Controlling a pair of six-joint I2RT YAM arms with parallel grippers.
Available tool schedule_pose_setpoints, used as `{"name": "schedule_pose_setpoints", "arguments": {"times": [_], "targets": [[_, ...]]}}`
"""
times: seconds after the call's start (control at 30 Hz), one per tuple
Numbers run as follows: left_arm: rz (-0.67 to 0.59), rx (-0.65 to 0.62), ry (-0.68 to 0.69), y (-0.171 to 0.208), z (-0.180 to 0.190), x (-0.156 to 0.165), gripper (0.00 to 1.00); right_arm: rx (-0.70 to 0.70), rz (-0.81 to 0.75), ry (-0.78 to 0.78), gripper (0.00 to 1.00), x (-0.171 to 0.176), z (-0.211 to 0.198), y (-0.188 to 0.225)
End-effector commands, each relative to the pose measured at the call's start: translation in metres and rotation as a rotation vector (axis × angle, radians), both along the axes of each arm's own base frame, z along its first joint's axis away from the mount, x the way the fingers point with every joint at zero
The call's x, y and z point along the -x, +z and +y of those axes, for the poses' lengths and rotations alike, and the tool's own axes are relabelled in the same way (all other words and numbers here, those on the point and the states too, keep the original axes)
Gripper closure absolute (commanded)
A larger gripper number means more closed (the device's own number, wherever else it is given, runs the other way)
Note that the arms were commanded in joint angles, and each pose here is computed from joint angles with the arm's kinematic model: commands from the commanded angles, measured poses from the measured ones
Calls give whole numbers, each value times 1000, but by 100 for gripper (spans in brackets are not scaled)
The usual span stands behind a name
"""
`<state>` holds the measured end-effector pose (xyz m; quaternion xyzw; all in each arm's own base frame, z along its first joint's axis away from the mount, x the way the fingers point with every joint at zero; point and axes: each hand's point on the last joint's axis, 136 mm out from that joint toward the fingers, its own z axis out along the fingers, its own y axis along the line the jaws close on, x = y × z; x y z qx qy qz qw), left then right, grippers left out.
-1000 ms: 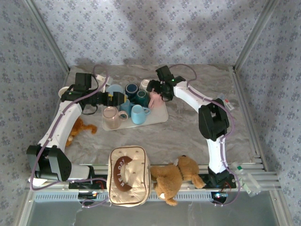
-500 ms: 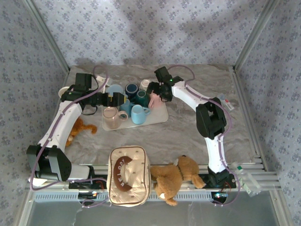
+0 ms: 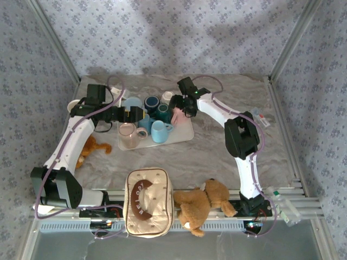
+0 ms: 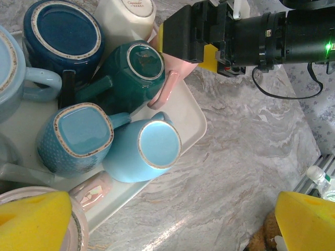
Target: Turn the mug right side up
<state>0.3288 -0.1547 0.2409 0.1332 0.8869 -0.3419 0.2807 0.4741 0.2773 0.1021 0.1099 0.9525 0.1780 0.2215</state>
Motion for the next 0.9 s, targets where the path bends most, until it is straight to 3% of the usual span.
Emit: {"name": "schedule_pose_setpoints", "arguments": {"times": [0.0,0.3,0.87], "targets": [[22,-1,-1,-2,-1,1,1,30,61,-1,17,10,-7,-18],[32,2,-3,-5,-2,1,1,-18,-55,-11,27,6,-8,17],[36,30,-31,-4,-9,3,2,-130,-296,31,31,36,-13,131]]}}
